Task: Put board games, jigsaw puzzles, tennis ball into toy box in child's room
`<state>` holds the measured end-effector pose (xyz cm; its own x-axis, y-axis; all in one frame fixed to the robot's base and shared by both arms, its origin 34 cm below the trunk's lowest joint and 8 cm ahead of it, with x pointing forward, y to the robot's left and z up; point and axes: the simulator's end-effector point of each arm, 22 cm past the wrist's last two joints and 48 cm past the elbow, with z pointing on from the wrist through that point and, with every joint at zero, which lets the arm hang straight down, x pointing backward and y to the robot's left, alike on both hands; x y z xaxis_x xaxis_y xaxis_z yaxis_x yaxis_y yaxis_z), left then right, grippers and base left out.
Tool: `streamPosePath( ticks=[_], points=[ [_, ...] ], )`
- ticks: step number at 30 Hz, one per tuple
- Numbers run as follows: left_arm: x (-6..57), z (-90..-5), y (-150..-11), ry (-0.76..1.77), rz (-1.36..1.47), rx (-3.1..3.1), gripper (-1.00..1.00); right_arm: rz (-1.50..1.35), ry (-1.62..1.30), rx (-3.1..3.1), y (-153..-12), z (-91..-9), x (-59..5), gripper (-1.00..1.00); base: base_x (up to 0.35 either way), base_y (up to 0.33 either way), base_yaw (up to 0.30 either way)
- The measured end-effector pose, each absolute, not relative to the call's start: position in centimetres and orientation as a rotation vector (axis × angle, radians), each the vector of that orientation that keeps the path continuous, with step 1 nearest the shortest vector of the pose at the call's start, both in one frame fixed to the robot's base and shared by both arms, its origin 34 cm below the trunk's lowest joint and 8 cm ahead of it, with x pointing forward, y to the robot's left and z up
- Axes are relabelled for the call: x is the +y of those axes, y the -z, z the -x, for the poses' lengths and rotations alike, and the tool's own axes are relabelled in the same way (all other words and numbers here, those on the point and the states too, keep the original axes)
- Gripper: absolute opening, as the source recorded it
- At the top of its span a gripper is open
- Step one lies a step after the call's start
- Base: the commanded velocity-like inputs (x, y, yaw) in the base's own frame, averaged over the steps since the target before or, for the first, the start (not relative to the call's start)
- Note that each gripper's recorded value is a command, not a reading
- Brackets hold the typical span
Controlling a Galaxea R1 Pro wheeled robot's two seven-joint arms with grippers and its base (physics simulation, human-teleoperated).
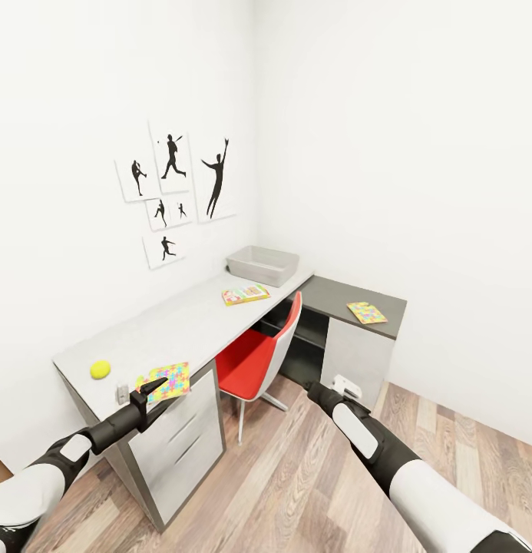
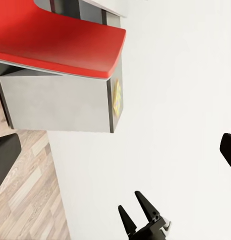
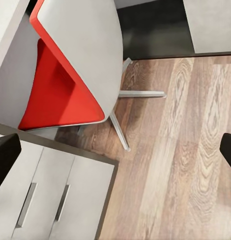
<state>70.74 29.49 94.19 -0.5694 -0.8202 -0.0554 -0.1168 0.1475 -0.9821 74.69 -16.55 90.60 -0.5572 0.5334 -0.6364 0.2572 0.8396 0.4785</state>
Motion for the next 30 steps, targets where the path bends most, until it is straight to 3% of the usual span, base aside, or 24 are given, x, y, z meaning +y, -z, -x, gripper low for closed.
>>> streamPosePath(
  ticks=[14,30],
  points=[
    [29.5,-70.8,-94.2,1.468,0.896,1.812,1.0,-0.573,-0.421,2.18,-90.6,-74.7,-16.6,1.0,0.0,-0.002,0.0],
    [29.6,-70.7,-94.2,1.468,0.898,1.811,1.0,-0.564,-0.442,2.181,-90.8,-74.6,-15.2,1.0,0.0,-0.086,0.0]
  ],
)
